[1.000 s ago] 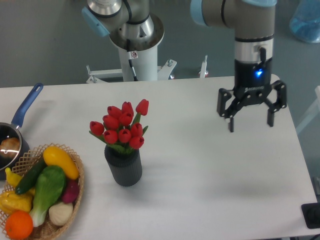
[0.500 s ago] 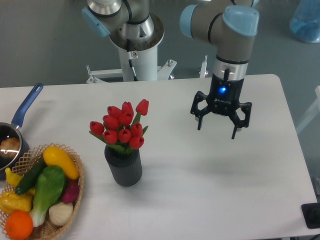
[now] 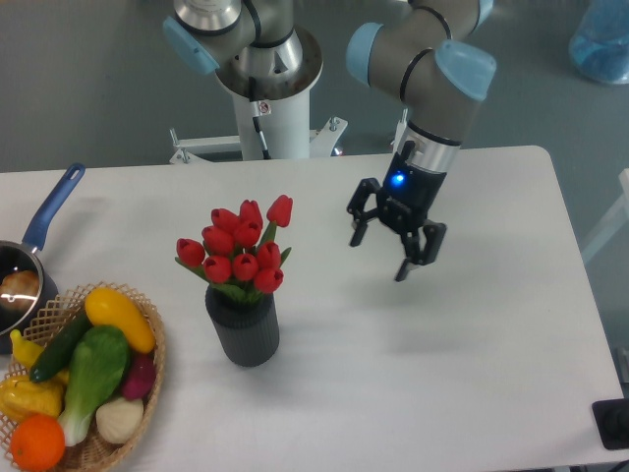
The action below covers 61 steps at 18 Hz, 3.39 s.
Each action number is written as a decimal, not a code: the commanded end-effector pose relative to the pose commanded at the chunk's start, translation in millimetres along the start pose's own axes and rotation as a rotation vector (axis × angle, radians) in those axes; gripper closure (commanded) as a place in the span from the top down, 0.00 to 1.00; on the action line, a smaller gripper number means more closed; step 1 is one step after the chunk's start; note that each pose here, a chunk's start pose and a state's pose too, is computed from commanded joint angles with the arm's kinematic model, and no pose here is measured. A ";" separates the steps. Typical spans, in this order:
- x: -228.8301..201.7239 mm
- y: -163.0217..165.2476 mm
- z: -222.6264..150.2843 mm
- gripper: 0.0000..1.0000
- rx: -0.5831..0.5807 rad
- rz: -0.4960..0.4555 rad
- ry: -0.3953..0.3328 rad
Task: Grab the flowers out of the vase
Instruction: 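Move the open gripper toward the red tulip stems above the black vase, then lower the gripper around the tulip stems just above the vase rim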
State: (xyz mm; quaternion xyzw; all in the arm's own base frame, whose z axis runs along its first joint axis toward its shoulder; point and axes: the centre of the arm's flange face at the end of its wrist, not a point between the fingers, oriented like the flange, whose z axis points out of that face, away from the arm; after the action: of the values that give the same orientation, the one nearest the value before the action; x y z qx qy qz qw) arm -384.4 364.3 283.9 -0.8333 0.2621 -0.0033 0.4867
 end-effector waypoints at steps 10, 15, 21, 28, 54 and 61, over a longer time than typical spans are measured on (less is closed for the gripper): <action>51.4 -0.7 37.2 1.00 0.155 -0.096 0.057; 61.4 -4.4 44.9 1.00 0.274 -0.134 0.045; 67.4 -8.6 49.8 1.00 0.321 -0.177 0.052; 68.8 -6.0 52.7 1.00 0.396 -0.210 0.038; 33.6 -18.3 80.4 1.00 0.406 -0.146 0.087; 30.9 -17.6 94.3 1.00 0.417 -0.134 0.106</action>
State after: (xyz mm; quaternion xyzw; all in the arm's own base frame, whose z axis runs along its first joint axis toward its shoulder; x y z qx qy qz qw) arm -325.5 433.9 240.9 -0.7288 0.2251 -0.1334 0.6328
